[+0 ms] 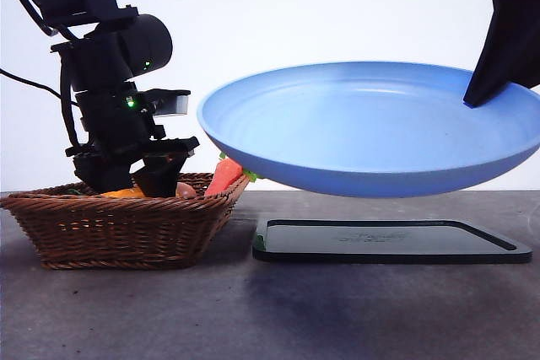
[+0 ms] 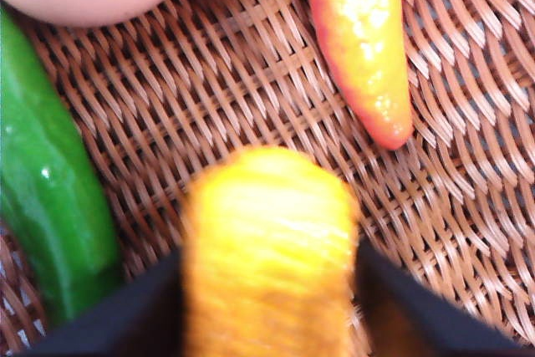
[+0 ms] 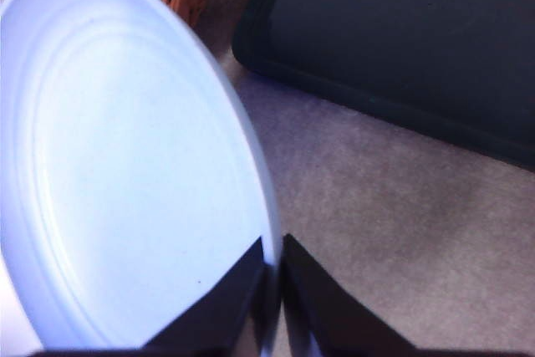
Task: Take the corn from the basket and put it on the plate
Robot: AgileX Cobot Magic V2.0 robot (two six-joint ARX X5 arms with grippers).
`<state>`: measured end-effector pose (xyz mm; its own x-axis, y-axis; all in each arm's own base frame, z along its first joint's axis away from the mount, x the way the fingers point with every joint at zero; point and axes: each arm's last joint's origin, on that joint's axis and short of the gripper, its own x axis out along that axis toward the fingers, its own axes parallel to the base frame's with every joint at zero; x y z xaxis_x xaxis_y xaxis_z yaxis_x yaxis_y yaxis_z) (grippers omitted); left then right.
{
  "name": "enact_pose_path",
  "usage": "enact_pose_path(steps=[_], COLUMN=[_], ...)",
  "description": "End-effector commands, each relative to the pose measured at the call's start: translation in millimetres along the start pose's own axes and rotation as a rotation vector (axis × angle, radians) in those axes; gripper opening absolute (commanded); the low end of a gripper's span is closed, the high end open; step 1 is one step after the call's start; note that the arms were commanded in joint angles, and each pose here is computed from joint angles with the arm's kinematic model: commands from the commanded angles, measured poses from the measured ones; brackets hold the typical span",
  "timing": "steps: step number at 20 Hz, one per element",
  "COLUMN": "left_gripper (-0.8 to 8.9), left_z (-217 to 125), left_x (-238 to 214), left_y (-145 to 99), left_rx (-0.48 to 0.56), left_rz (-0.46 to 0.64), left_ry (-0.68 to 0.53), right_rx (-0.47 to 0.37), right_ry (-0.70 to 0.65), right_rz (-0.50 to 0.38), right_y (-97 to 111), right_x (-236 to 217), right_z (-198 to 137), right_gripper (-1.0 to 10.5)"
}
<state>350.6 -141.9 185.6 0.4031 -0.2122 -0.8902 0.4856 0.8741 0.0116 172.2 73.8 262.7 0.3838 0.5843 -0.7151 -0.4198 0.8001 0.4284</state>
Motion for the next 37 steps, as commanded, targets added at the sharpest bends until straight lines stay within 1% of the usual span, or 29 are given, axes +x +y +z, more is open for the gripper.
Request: enact_pose_path(steps=[1, 4, 5, 6, 7, 9, 10, 12, 15, 17, 18, 20, 22, 25, 27, 31, 32, 37], left_gripper=[1.89, 1.88, 1.89, 1.88, 1.88, 1.88, 1.89, 1.89, 1.89, 1.89, 1.89, 1.89, 1.89, 1.89, 2.06, 3.34, 3.52, 3.56], left_z=[6.9, 22.4, 29.8, 38.3, 44.7, 50.0, 48.9, 46.4, 43.8, 42.5, 41.8, 40.4, 39.6, 40.4, 40.1, 40.2, 40.2, 40.1], left_x=[-1.1, -24.4, -37.5, -55.7, -72.5, -110.7, -128.5, -146.7, -141.7, -130.8, -123.4, -109.0, -95.5, -83.5, -81.0, -80.9, -80.9, -81.5], left_y=[-1.3, -0.6, -0.7, -2.6, -5.3, -16.9, -26.8, -51.9, -91.5, -116.1, -125.3, -137.9, -148.0, -151.8, -152.0, -152.3, -152.5, -152.9], left_rx=[0.017, -0.010, -0.025, -0.029, -0.044, -0.047, -0.035, 0.033, 0.148, 0.234, 0.273, 0.342, 0.381, 0.393, 0.395, 0.396, 0.395, 0.373], left_rz=[0.002, -0.001, -0.010, -0.050, -0.098, -0.251, -0.343, -0.464, -0.529, -0.535, -0.513, -0.454, -0.408, -0.366, -0.365, -0.365, -0.365, -0.367], left_ry=[-0.001, 0.014, -0.001, -0.038, -0.079, -0.182, -0.218, -0.243, -0.208, -0.182, -0.168, -0.143, -0.123, -0.112, -0.105, -0.106, -0.106, -0.100], right_rx=[-0.008, -0.004, 0.003, 0.012, 0.032, 0.075, 0.098, 0.154, 0.226, 0.245, 0.250, 0.257, 0.270, 0.276, 0.276, 0.277, 0.277, 0.283], right_ry=[-0.028, -0.029, -0.032, -0.035, -0.035, -0.021, -0.018, -0.025, -0.018, -0.022, -0.026, -0.022, -0.020, -0.014, -0.014, -0.013, -0.013, -0.009], right_rz=[0.009, 0.003, -0.017, -0.041, -0.045, -0.054, -0.058, -0.039, 0.079, 0.110, 0.116, 0.129, 0.136, 0.147, 0.148, 0.148, 0.148, 0.145], right_y=[3.2, 2.9, 2.3, 1.3, -0.3, -7.4, -12.7, -21.2, -27.0, -27.1, -26.9, -26.8, -29.4, -30.2, -30.2, -30.1, -30.1, -30.4], right_x=[-3.2, -3.0, -3.0, -2.5, 0.1, 11.3, 20.1, 39.5, 58.0, 60.3, 60.2, 59.9, 58.6, 58.0, 58.0, 58.0, 58.0, 58.1], right_z=[6.6, 6.7, 6.8, 7.2, 8.8, 14.2, 18.7, 28.3, 36.6, 38.6, 39.1, 39.1, 39.1, 38.8, 38.8, 38.7, 38.7, 38.3], right_gripper=[0.0, 0.0, 0.0, 0.0, 0.0, 0.0, 0.0, 0.0, 0.0, 0.0, 0.0, 0.0, 0.0, 0.0, 0.0, 0.0, 0.0, 0.0])
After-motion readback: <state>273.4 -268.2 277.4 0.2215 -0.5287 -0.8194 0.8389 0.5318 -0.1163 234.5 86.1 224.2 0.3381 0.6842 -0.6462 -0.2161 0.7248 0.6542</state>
